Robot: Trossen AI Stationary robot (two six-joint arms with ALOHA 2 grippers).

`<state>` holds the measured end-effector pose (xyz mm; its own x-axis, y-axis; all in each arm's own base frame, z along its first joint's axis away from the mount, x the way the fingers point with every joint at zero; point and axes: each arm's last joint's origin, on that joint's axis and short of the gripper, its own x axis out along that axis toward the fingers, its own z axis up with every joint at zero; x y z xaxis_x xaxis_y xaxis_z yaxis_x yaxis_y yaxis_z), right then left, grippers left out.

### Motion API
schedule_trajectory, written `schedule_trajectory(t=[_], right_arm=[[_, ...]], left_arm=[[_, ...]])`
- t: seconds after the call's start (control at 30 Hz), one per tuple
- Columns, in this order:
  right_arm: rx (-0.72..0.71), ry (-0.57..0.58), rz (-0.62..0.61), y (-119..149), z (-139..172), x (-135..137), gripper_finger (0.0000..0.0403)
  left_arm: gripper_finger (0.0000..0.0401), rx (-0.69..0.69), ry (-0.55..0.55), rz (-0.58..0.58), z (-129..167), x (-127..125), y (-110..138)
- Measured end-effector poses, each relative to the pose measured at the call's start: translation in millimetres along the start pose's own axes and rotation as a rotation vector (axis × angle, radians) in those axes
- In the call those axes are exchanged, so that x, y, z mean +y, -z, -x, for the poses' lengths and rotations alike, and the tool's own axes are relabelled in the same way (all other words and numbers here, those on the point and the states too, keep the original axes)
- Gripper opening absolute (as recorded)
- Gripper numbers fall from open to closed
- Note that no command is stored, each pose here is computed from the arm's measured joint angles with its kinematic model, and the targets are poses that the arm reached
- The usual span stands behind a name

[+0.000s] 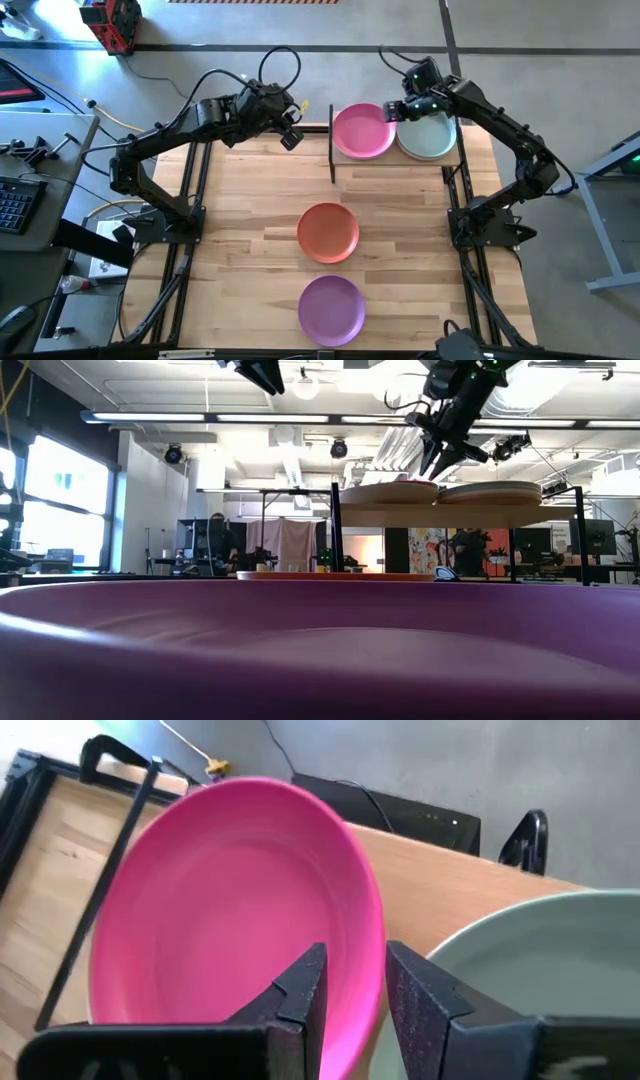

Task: Place and stack plates onto a shelf
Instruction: Stack the pink plate on top of the white plate on the shelf, then stack the orange plate on top of the pink plate on the shelf

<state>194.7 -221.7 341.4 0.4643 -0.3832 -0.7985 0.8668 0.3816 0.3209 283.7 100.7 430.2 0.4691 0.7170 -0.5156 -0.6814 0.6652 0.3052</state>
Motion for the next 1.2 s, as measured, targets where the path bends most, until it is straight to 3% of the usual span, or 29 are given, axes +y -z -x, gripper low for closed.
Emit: schedule_trajectory(t=[0.23,0.43,0.63,0.77,1.0,1.2], right_arm=[[0.027,-0.070,0.011,-5,16,5,0.0083],[0.211,-0.234,0.075,16,17,25,0.0083],[0.337,-0.265,0.200,44,18,55,0.0083],[0.369,-0.288,0.261,60,20,77,0.0083],[0.379,-0.338,0.286,85,25,110,0.0083],[0.341,-0.286,0.258,104,31,129,0.0083]], left_arm=[[0.0115,0.028,0.003,-0.011,-1,1,3],[0.0115,0.160,0.145,0.011,-3,-4,18],[0.0115,0.322,0.279,0.148,-16,-21,42],[0.0115,0.429,0.291,0.228,-25,-37,62],[0.0115,0.554,0.273,0.249,-34,-62,98],[0.0115,0.587,0.369,0.257,-43,-85,123]])
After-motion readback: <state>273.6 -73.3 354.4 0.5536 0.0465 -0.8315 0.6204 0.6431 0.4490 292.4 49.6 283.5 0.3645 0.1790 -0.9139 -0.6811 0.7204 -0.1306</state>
